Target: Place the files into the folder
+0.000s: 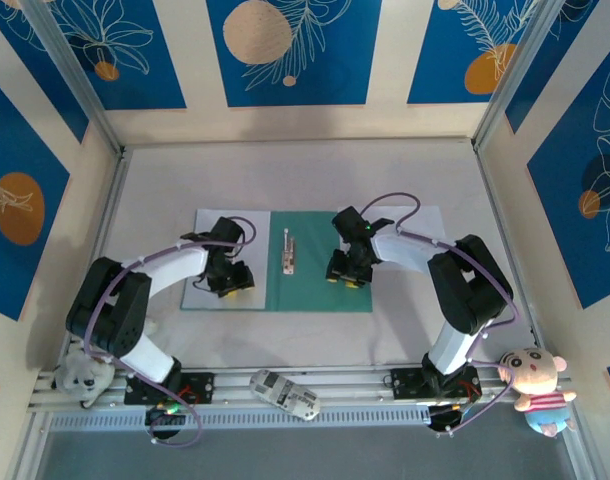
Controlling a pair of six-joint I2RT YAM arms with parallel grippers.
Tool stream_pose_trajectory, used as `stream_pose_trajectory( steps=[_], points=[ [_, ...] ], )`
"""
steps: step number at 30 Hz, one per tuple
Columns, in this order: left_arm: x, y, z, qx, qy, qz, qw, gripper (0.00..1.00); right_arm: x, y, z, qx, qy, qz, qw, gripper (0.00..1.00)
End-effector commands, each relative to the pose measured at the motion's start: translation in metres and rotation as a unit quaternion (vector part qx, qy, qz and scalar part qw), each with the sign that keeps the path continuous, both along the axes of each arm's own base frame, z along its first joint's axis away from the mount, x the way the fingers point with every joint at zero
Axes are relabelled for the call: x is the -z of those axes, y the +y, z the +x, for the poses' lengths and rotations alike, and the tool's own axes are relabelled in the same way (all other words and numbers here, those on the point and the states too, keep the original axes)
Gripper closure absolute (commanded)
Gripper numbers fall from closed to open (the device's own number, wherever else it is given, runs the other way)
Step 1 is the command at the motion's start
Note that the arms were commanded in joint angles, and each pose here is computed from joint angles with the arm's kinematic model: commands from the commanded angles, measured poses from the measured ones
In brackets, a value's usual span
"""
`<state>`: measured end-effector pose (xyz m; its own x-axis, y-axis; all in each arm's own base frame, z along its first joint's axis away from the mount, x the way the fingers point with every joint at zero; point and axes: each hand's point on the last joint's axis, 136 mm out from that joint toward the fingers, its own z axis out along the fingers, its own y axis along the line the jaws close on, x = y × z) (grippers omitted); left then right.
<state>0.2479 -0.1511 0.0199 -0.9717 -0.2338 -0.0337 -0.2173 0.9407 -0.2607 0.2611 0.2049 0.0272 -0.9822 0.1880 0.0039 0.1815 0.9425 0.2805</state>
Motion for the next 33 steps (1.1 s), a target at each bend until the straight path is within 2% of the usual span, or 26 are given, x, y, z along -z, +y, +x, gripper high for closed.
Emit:
stream_pose_trajectory(
  steps=[1, 9, 13, 18, 25, 33],
  points=[
    [0.005, 0.003, -0.017, -0.006, 0.031, 0.007, 0.999, 0.58, -0.012, 0.004, 0.005, -0.008, 0.001, 0.015, 1.000, 0.55],
    [-0.015, -0.003, -0.001, -0.004, 0.010, -0.001, 1.000, 0.57, -0.054, -0.008, 0.025, -0.005, -0.044, 0.023, 0.999, 0.55],
    [-0.020, -0.005, 0.002, -0.003, 0.005, -0.004, 1.000, 0.57, -0.059, -0.021, 0.039, 0.011, -0.052, 0.023, 0.998, 0.55],
    [-0.023, -0.006, 0.002, -0.001, 0.002, -0.006, 1.000, 0.57, -0.055, -0.034, 0.065, 0.030, -0.055, 0.017, 0.998, 0.55],
    [-0.023, -0.004, -0.001, 0.002, 0.002, 0.000, 1.000, 0.57, -0.051, -0.049, 0.123, 0.065, -0.059, 0.008, 0.996, 0.54],
    [-0.022, -0.004, -0.002, 0.004, 0.004, 0.001, 1.000, 0.57, -0.028, -0.036, 0.168, 0.064, -0.041, 0.003, 0.997, 0.54]
  ],
)
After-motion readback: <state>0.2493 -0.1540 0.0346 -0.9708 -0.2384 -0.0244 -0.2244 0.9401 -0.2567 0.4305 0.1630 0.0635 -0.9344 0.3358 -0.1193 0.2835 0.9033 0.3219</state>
